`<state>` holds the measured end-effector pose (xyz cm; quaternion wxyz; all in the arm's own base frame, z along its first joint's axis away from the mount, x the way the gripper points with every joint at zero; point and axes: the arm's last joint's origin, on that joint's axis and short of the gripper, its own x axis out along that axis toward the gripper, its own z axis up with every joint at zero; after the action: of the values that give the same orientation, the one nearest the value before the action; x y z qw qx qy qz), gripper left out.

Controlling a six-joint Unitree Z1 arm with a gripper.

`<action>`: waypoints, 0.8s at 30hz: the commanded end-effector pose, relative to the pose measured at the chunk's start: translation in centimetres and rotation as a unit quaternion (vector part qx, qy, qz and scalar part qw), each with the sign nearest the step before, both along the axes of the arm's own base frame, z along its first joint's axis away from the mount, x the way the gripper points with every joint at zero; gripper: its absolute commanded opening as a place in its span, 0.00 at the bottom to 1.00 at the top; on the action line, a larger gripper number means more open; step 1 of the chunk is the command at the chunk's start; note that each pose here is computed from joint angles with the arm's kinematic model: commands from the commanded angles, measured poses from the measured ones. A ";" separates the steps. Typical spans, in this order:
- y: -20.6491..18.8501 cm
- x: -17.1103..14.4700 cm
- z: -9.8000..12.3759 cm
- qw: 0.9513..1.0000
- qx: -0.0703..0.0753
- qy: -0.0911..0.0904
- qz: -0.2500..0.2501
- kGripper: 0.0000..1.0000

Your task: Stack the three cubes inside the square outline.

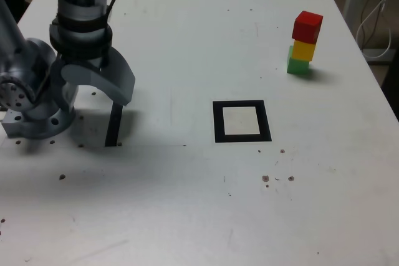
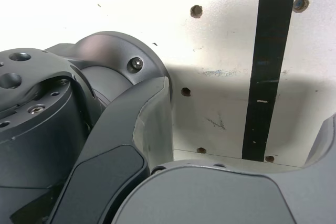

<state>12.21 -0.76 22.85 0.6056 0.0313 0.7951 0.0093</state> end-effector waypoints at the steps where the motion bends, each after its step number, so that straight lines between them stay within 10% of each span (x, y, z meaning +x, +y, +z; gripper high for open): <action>1: 0.0 -0.1 0.1 1.000 0.000 0.002 0.001 0.99; 16: -0.1 0.4 2.2 1.000 -0.007 -0.012 -0.010 0.99; 24: 0.2 3.1 7.7 0.995 0.032 -0.063 -0.065 0.99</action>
<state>14.21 -0.50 29.07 0.6351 0.0885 0.7674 0.0024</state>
